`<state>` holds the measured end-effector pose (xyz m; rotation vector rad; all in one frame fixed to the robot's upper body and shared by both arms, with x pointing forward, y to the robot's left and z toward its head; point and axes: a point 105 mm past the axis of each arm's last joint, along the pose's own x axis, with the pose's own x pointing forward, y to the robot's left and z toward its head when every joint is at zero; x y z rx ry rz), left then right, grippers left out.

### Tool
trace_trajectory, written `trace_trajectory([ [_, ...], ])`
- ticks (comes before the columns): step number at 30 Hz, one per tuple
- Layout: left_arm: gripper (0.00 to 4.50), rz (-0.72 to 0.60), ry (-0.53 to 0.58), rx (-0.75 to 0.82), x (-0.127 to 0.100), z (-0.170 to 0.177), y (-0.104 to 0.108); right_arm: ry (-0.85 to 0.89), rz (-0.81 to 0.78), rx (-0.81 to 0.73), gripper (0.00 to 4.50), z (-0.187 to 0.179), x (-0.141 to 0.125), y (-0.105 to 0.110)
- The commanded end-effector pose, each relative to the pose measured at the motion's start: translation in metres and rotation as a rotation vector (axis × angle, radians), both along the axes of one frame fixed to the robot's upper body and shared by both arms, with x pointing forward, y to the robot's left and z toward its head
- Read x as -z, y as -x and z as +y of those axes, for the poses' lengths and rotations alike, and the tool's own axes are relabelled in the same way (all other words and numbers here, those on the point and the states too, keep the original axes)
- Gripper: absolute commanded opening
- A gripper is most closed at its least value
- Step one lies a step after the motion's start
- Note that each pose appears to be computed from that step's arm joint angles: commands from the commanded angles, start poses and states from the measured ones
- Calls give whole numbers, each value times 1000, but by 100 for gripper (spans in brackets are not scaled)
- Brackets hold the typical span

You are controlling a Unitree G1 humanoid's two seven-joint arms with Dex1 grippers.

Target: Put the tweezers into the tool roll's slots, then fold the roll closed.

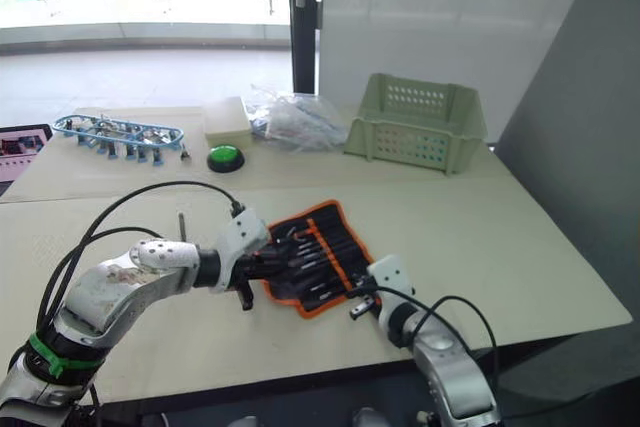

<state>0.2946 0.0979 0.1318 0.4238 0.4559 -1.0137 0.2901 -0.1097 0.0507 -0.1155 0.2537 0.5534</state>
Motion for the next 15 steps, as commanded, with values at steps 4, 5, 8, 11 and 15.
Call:
trace_trajectory([
  [4,2,-19,-68,47,-2,-10,-6,76,224,111,0,-22,56,17],
  [5,2,-18,-70,49,-2,-10,-6,75,224,112,0,-21,56,17],
  [8,2,-17,-103,50,4,-13,-11,72,224,118,0,-21,57,18],
  [11,2,-23,-135,63,9,-14,-14,70,224,120,0,-20,57,18],
  [15,2,-16,-154,75,14,-15,-14,78,225,120,0,-20,57,20],
])
